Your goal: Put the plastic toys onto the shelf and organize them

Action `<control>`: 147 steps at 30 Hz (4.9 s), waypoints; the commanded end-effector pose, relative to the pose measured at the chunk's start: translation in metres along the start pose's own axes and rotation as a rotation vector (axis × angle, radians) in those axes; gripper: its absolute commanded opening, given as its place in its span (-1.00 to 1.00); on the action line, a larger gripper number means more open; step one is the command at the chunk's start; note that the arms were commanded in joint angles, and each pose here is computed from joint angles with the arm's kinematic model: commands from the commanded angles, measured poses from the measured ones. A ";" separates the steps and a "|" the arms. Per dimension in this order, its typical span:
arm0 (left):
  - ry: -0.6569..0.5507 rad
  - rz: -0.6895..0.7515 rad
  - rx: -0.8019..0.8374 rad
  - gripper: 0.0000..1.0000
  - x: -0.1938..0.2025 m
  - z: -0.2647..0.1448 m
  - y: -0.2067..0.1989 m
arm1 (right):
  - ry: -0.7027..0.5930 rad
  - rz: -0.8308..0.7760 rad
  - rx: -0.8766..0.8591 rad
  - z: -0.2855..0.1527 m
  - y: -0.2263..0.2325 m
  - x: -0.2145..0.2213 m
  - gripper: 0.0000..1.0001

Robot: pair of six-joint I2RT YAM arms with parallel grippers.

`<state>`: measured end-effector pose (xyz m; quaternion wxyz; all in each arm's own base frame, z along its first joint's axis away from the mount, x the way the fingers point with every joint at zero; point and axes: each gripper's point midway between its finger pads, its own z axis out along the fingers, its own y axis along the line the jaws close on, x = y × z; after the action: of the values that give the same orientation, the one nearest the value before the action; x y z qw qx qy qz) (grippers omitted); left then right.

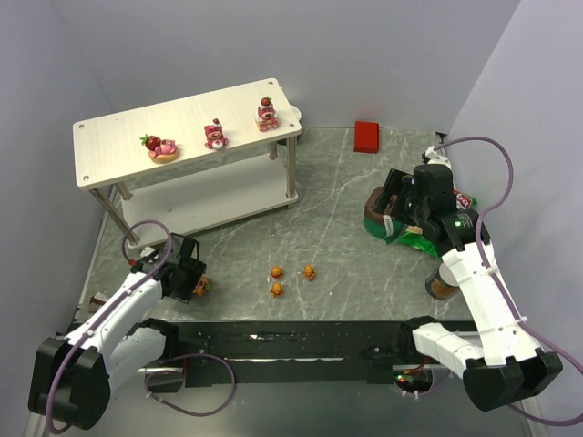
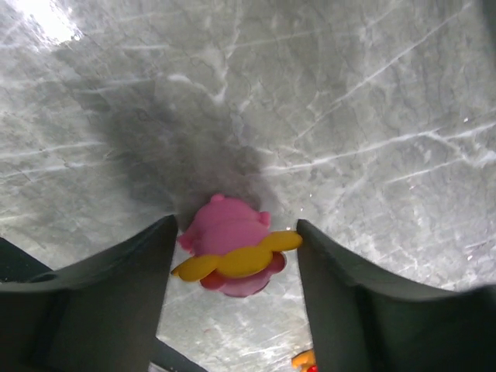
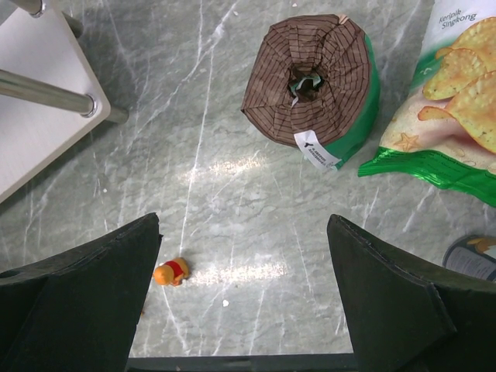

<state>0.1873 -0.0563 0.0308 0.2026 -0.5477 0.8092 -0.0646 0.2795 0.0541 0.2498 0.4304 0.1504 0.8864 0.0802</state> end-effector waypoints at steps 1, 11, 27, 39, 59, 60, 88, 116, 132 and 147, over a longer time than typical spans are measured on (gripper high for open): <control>-0.039 -0.001 0.022 0.14 -0.009 -0.004 -0.011 | -0.052 -0.002 0.005 -0.004 -0.004 -0.010 0.90; -0.088 0.187 0.110 -0.49 -0.028 -0.045 -0.037 | -0.054 0.007 0.009 -0.003 -0.006 -0.009 0.90; -0.348 0.626 0.508 -0.98 -0.094 -0.230 -0.122 | -0.057 0.011 0.004 -0.002 -0.001 -0.017 0.87; -0.425 0.597 0.401 -0.98 -0.134 -0.291 -0.145 | -0.060 0.016 -0.001 -0.002 0.002 -0.022 0.82; -0.506 0.368 0.343 -0.96 -0.199 -0.303 -0.171 | -0.081 0.008 -0.010 -0.004 0.000 -0.020 0.83; -0.503 0.360 0.344 -0.96 -0.203 -0.300 -0.174 | -0.080 0.009 -0.009 -0.003 0.000 -0.019 0.83; -0.318 0.120 0.313 -0.32 -0.245 -0.247 -0.184 | -0.085 0.052 -0.033 -0.011 -0.003 -0.005 0.84; -0.744 0.273 0.264 -0.84 -0.278 -0.295 -0.172 | -0.053 0.032 -0.038 -0.003 -0.001 0.000 0.85; -0.781 0.416 0.263 -0.60 -0.282 -0.268 -0.182 | -0.062 0.033 -0.035 -0.004 -0.002 -0.001 0.84; -0.823 0.567 0.339 0.13 -0.271 -0.272 -0.189 | -0.045 0.027 -0.052 0.000 0.001 0.004 0.84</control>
<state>0.3265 0.0894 0.3922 0.5688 -0.2758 0.7700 0.0866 0.2703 0.0560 0.2314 0.4280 0.1532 0.8854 0.0969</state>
